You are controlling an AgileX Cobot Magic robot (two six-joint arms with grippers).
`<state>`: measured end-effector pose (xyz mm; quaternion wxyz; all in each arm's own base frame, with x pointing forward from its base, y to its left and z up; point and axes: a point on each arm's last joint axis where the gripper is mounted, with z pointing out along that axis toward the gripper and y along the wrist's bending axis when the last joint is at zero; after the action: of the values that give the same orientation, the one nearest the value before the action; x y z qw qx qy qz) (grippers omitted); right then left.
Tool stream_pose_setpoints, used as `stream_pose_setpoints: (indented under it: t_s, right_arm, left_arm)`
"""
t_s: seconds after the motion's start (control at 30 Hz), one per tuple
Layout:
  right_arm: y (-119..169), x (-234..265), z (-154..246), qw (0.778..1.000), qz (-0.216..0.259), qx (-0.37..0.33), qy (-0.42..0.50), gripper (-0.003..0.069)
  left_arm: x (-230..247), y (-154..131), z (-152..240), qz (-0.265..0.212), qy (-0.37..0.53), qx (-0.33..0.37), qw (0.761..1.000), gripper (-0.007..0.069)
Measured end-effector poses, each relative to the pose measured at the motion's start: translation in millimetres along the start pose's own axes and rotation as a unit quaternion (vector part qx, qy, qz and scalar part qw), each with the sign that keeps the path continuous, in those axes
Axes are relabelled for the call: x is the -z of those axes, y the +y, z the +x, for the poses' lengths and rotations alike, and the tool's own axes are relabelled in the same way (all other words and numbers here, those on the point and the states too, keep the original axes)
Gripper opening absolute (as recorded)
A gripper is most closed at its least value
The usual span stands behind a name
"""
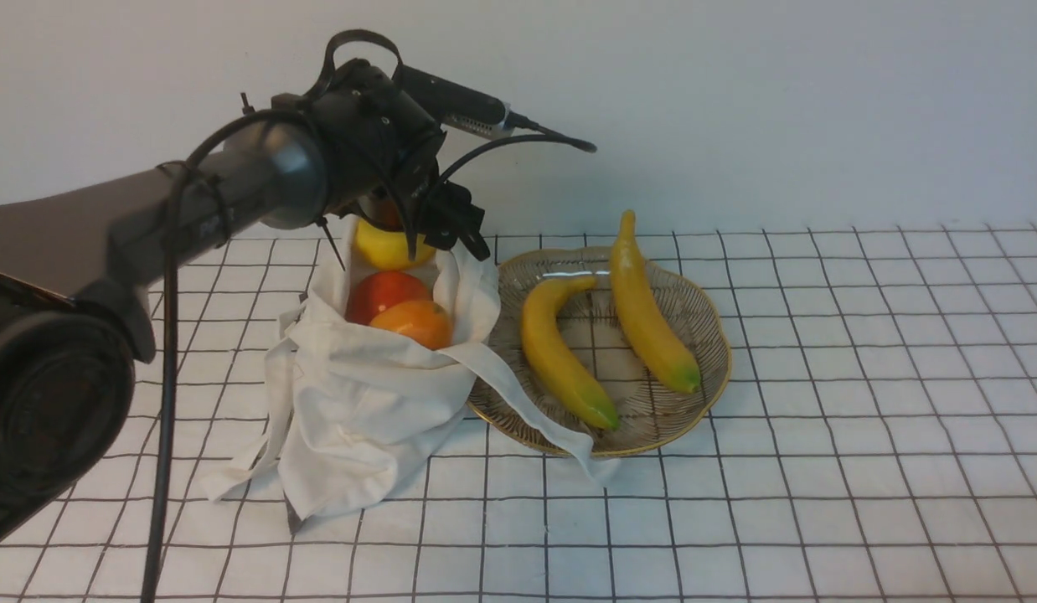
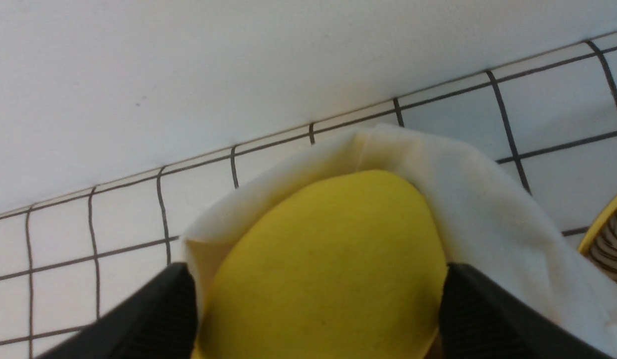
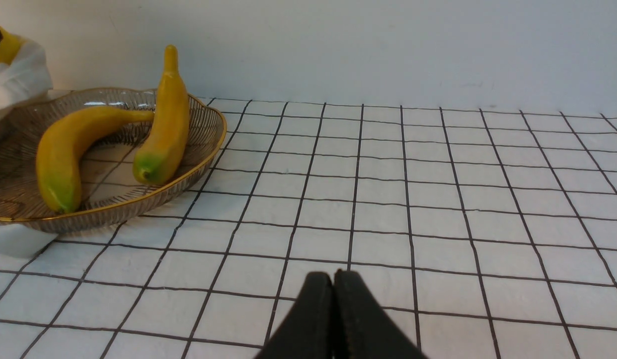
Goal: Take the fruit out of the bag on the white checkered tablecloth and place them on the plate.
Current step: 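Reach into the bag and grasp the lemon with the left gripper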
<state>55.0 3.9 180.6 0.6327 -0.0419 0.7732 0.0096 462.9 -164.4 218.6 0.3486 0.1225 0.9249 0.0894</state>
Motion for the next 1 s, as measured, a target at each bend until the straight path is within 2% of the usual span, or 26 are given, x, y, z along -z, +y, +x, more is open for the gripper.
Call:
stream_pose_setpoints:
  t_s: [0.3,0.47,0.83,1.0]
  right_arm:
    - [0,0,0,1.0,0.0,0.0,0.0,-0.0014]
    - [0,0,0,1.0,0.0,0.0,0.0,-0.0014]
    - [0,0,0,1.0,0.0,0.0,0.0,-0.0014]
    - [0,0,0,1.0,0.0,0.0,0.0,-0.0014]
  left_arm:
    - [-9,-3,4,0.001,0.006,-0.003,1.0,0.0575]
    - [-11,-4,6,0.002,0.011,-0.001,1.0,0.0498]
    - [-11,-4,7,0.002,0.015,0.001,1.0,0.0498]
    - [7,0,0,0.015,0.012,0.029,0.999,0.0498]
